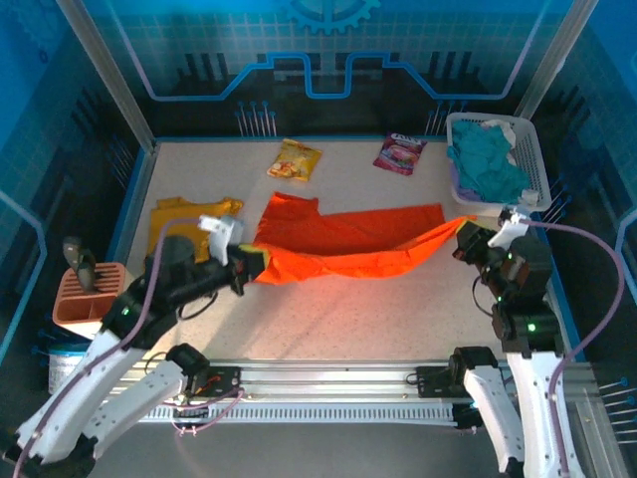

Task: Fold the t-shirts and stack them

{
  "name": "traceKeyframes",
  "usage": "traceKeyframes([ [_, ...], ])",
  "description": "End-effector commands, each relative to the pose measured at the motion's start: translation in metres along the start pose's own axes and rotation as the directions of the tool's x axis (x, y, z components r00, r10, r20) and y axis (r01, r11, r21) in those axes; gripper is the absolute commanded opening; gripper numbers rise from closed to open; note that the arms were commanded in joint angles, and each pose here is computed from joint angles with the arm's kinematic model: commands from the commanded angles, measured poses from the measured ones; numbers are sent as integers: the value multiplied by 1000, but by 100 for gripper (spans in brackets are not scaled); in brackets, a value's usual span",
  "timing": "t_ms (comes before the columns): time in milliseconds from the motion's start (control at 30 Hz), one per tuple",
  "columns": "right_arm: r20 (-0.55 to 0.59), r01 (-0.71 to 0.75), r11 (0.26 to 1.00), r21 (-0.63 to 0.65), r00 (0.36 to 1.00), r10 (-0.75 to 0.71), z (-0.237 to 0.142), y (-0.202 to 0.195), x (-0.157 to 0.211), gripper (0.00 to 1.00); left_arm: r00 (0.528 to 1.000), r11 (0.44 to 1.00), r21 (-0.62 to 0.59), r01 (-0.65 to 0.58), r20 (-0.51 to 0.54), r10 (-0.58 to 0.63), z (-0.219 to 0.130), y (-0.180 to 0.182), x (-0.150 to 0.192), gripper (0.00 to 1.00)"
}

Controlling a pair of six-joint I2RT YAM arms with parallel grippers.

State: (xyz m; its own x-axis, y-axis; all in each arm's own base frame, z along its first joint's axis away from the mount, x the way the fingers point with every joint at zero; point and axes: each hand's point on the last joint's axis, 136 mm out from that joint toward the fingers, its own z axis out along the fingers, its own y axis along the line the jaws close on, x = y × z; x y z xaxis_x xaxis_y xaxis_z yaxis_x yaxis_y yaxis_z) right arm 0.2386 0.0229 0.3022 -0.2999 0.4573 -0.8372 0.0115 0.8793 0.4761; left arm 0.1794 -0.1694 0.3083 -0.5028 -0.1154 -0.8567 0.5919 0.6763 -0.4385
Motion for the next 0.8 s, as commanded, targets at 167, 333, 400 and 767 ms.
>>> traceKeyframes([
  [167, 38, 86, 996, -26, 996, -85, -72, 13, 0, 0, 996, 986, 168, 9, 86, -24, -67, -44, -2, 0],
  [333, 266, 158, 983, -96, 955, -128, -142, 40, -42, 0, 986, 957, 282, -63, 163, 17, -100, -83, -38, 0],
  [400, 345, 186, 978, -94, 928, -143, -167, 47, -60, 0, 979, 949, 302, -93, 199, 32, -110, -95, -54, 0],
  [767, 530, 169, 983, -64, 841, -110, -232, 64, -113, 0, 932, 960, 222, -172, 353, 85, -140, -117, -132, 0],
])
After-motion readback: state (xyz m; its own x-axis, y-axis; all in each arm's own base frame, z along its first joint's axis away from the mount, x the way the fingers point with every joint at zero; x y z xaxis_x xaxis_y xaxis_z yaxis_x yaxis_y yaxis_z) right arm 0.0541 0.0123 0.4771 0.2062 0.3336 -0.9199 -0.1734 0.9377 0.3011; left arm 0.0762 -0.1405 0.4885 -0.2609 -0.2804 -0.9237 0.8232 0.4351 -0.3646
